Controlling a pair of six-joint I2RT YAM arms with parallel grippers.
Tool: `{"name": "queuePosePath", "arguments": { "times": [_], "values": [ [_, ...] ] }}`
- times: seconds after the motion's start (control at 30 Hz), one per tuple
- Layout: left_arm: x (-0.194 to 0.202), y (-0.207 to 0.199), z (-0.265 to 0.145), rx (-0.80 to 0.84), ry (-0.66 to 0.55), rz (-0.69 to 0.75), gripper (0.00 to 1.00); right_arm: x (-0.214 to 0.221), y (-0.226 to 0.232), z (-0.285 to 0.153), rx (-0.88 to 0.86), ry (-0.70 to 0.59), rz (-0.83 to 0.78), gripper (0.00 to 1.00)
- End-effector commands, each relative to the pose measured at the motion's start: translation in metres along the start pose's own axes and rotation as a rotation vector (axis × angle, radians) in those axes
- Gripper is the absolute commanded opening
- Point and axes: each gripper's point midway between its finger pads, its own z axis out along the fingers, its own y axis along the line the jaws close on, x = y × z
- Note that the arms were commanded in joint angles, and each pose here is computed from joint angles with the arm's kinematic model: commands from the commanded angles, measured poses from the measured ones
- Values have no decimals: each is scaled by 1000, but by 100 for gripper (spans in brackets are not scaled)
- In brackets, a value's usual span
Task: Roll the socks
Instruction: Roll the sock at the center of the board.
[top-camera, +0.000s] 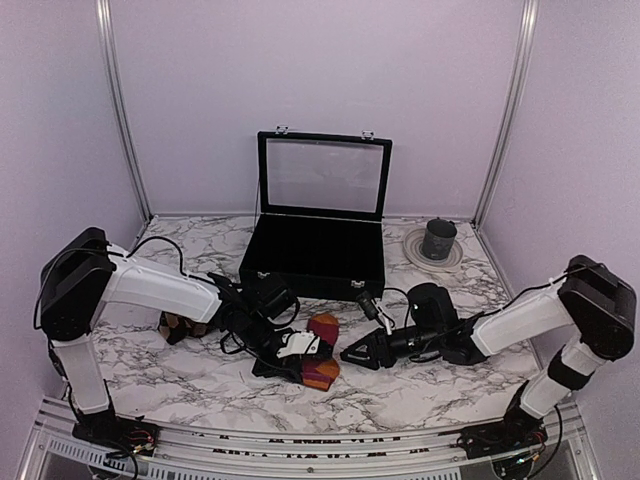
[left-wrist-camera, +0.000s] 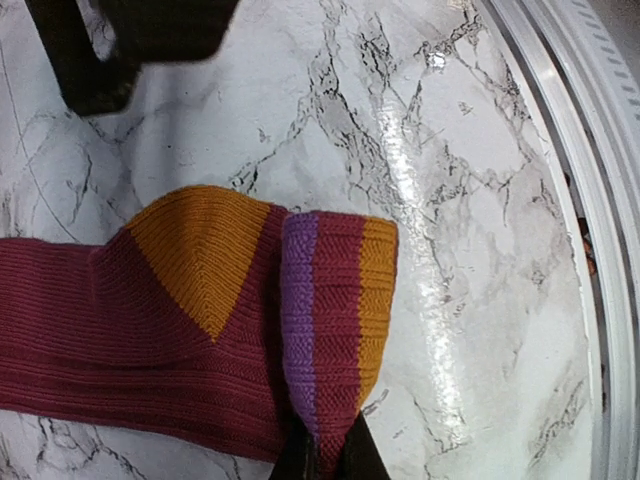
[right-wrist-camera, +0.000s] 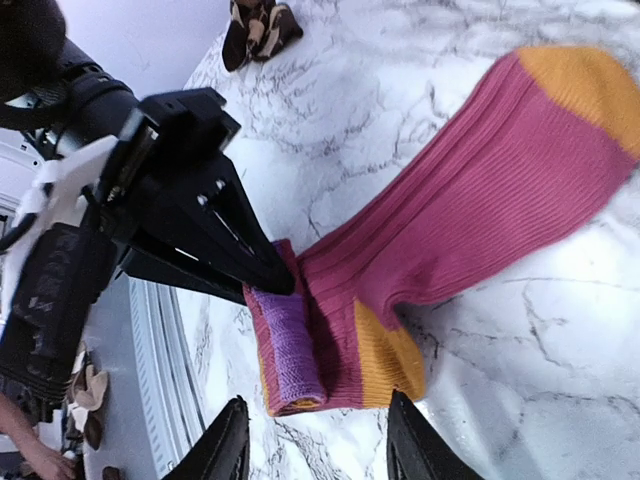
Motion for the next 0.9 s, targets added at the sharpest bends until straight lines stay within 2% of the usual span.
{"name": "queuePosePath", "arguments": {
  "times": [0.0,0.07,0.1,0.13,0.2,0.33,0.4,0.47,0.63,0.77,0.87],
  "values": [
    [9,-31,-8,236,39,-224,0,-20,-8,-22,180,-100,-254,53],
    [9,-33,-9,291,39,-287,0,-22,3,-26,255,-133,-405,78],
    [9,-34,-8,317,42,-311,0,-22,12,-27,279,-145,-502,97],
    [9,-33,-9,331,41,-331,0,-25,15,-30,310,-169,-549,100],
    [10,-32,-7,355,54,-365,0,-36,17,-42,364,-236,-567,100],
    [14,-25,0,387,90,-427,0,-56,-2,-71,522,-396,-400,100],
    [15,-20,3,386,100,-445,0,-47,14,-69,405,-412,-447,100],
    [17,-15,5,378,111,-451,0,-31,32,-58,283,-365,-583,100],
    [25,-9,15,383,164,-494,0,17,43,-18,270,-148,-876,98],
    [32,-8,22,402,202,-525,0,31,62,1,196,-125,-1042,83],
    [33,-6,24,404,215,-534,0,36,64,22,169,-56,-1107,73]
  ]
}}
